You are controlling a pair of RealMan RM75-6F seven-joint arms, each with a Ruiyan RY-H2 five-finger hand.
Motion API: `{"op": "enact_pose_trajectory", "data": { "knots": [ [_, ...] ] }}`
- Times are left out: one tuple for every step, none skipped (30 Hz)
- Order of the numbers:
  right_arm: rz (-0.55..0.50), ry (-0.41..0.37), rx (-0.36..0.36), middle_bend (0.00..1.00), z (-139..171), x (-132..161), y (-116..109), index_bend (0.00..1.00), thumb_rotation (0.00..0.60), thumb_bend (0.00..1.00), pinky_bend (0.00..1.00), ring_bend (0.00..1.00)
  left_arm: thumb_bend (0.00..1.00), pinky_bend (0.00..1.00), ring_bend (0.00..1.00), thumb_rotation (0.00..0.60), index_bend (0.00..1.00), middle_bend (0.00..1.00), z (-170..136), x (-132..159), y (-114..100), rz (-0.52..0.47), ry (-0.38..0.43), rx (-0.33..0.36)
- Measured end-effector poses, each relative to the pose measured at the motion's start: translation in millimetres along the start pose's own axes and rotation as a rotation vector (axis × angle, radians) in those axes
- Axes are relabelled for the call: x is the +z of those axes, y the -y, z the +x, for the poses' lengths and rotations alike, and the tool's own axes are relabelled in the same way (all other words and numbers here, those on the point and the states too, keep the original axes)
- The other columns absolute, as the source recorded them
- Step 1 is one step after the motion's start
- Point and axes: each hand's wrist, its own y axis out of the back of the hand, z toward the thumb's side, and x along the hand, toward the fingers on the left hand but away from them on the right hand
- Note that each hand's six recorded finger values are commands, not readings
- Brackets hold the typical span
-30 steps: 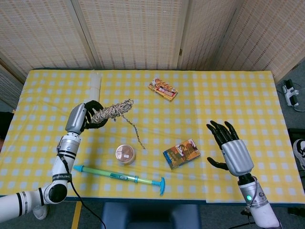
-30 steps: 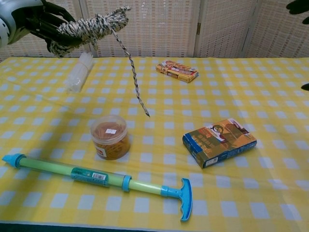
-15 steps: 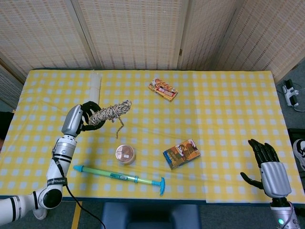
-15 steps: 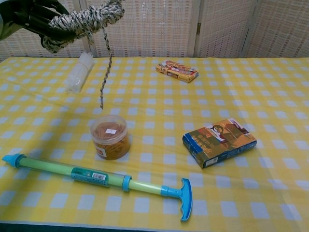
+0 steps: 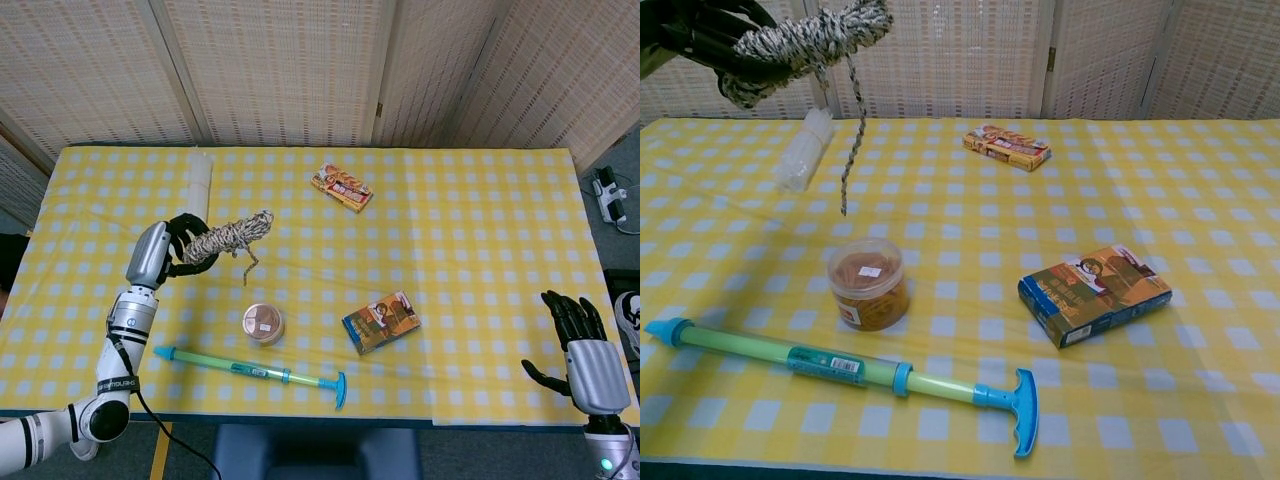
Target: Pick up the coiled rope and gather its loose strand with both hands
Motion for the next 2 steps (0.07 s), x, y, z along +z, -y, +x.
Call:
{"op": "enact_pose_trajectory", "data": {
  "knots": [
    [0.0,0.001,-0.001,0.11,-0.4,-0.4,-0.4,0.08,0.6,0.2,0.0,0.09,0.63,0.7,0.65,0.6,0.72,0.68,0.1,-0.3,-0.1,0.001,-0.001,0.001],
    [0.0,0.003,-0.001,0.11,-0.5,-1.4,-0.6,0.08,0.6,0.2,0.0,0.09,0.63,0.7,0.65,0.6,0.72,0.68,0.3,-0.4,-0.1,0.001,-0.001,0.001]
  ]
}}
